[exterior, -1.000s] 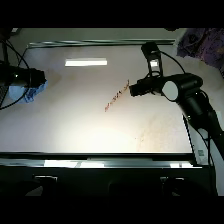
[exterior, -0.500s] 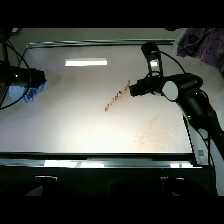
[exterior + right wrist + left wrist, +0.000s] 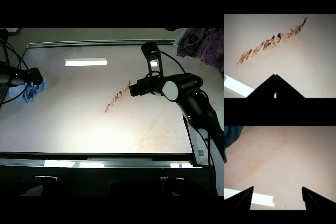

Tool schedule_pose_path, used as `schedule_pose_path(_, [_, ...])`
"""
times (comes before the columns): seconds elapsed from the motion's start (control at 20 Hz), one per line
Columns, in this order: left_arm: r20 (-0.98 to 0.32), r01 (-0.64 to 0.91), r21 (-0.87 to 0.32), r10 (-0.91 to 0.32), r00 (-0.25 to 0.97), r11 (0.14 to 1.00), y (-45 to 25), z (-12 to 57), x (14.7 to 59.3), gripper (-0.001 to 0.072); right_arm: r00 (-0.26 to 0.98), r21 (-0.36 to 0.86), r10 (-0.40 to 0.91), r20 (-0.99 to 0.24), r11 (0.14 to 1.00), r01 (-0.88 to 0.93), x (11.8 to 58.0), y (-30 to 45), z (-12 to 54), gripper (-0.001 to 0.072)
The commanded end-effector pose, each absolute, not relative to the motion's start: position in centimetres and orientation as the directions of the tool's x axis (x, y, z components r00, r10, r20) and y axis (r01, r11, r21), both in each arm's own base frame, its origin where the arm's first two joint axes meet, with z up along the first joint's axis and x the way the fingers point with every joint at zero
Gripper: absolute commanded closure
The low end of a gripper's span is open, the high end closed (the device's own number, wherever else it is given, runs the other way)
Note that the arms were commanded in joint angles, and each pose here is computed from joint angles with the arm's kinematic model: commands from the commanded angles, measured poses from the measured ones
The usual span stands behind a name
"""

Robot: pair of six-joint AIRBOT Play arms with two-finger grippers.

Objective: Fold the clothes and pants, and hang the long-sleeved shirts on hangers.

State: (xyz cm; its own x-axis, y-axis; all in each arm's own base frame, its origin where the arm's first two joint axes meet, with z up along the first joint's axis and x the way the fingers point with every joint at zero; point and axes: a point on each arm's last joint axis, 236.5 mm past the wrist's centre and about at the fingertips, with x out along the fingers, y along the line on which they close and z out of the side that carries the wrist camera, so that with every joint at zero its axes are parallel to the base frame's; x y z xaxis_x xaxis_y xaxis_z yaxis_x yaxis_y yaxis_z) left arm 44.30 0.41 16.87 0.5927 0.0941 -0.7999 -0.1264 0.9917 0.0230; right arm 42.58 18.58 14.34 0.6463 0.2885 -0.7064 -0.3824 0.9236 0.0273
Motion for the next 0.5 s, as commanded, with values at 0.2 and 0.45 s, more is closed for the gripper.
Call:
schedule_pose_path(0.2, [-0.757,-0.454,-0.006,0.292,0.584,0.891,15.7,7.5,52.1,-0.0005,0.646,0.030,0.292,-0.705,0.923,-0.384,42.5,18.7,14.4,0.0672])
schedule_pose_path(0.45, [-0.680,-0.469,-0.120,0.271,0.681,0.875,18.8,2.6,57.2,-0.0005,0.646,0.030,0.291,-0.706,0.923,-0.383,42.5,18.7,14.4,0.0672])
